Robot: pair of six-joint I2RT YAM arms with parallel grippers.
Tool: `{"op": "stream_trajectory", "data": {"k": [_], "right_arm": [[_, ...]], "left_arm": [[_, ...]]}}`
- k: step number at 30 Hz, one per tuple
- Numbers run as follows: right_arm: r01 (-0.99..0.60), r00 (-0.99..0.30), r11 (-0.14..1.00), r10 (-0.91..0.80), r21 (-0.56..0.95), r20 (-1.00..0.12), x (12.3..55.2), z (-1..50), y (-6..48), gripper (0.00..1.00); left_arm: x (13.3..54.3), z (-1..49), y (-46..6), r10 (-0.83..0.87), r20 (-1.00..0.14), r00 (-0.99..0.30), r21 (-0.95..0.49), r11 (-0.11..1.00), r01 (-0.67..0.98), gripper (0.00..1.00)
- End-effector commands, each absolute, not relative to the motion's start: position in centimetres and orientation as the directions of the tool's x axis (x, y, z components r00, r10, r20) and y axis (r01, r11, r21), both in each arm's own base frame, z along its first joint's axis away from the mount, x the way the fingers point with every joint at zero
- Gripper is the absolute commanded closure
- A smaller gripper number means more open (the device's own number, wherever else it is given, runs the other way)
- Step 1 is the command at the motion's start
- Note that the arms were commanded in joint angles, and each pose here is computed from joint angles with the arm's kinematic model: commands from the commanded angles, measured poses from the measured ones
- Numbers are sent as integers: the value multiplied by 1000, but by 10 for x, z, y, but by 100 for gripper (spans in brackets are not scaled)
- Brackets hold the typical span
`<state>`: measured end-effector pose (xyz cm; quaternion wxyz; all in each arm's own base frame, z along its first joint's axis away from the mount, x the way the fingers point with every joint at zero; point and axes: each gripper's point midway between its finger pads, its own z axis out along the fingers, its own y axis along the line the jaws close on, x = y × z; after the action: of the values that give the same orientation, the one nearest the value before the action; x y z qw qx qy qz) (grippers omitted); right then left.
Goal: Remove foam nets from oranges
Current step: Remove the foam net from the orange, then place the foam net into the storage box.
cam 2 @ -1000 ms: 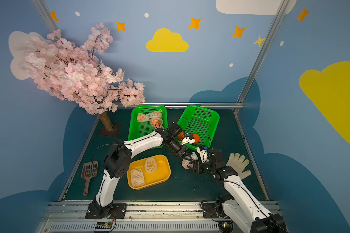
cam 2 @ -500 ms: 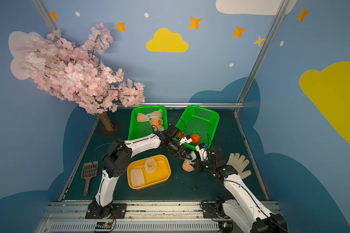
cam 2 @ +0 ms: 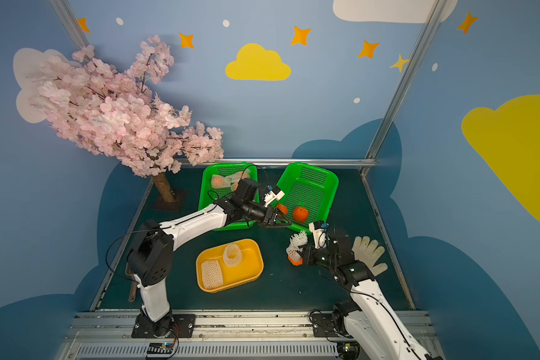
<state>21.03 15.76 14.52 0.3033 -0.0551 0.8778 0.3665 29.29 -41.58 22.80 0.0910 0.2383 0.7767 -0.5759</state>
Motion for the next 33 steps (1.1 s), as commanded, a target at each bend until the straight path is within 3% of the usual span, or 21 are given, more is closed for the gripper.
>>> {"op": "stream_trajectory", "data": {"k": [1,6,13,15,23,25,33], "right_arm": [[-252,-836,727,169,639,-522,204,154,152,95],[-162,-895,629,232,761,-382,201,174,160,92],[-67,-978,393,157,917,-138,205,220,195,82],[-34,-991,374,106,927,-79,203,225,207,82],[-33,-999,376,19,926,-43,205,231,231,81],[-35,-999,373,12,927,-43,204,229,233,81],[-36,-999,385,18,922,-47,195,223,230,78]], "left_arm": [[297,253,-406,213,-522,-826,-794,232,561,39],[289,290,-383,164,-660,-733,-699,224,680,31],[252,315,-340,104,-895,-433,-405,213,889,15],[246,311,-330,102,-907,-409,-376,239,895,11],[230,273,-325,166,-871,-462,-421,231,877,12],[235,262,-326,172,-865,-472,-423,258,869,14],[240,248,-353,199,-850,-488,-453,197,870,25]]}}
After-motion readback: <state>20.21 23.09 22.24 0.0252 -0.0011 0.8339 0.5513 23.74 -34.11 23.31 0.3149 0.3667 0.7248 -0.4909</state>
